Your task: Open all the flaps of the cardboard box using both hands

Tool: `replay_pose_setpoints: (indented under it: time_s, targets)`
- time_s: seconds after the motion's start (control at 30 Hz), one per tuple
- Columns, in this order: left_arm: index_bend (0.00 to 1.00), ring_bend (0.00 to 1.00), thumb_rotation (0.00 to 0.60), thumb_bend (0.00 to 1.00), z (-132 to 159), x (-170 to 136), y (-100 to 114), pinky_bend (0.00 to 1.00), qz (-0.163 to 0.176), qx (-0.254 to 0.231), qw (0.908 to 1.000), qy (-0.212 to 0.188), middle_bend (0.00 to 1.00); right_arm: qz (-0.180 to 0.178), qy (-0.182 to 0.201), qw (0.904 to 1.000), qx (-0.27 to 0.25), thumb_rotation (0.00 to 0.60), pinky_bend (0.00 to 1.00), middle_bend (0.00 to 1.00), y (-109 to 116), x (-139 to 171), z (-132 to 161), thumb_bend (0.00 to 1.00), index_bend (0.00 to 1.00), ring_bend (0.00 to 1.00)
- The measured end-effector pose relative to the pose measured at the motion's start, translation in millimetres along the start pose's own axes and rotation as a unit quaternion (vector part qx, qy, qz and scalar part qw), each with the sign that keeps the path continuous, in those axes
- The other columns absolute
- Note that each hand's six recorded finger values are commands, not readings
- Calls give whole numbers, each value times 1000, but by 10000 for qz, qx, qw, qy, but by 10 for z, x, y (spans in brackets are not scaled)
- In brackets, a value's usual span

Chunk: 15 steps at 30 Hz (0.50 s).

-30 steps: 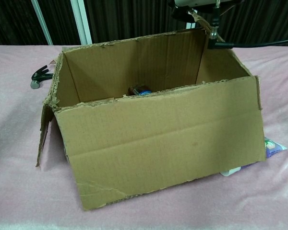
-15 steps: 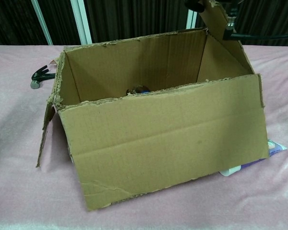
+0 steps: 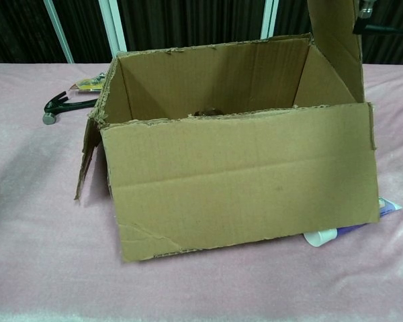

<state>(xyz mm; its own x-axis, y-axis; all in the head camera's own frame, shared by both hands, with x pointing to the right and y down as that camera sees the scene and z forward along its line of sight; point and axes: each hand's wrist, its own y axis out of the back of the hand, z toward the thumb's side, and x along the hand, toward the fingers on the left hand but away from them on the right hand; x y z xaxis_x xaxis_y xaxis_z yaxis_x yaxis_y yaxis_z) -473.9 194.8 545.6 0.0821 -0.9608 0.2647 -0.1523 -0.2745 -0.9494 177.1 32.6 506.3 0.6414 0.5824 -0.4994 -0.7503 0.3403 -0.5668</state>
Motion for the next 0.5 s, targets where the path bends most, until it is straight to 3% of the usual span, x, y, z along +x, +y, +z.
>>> replay_pose_setpoints:
  time_s: [0.17, 0.5]
  targets:
    - [0, 0, 600, 196, 1, 1, -3, 37, -5, 16, 10000, 4, 0, -34, -54, 9997, -240, 600, 234, 265, 4, 49, -20, 374, 297, 140]
    - [0, 0, 600, 196, 0, 0, 0, 37, -5, 19, 10000, 5, 0, -50, -67, 9996, -286, 600, 234, 258, -16, 159, -63, 374, 293, 139]
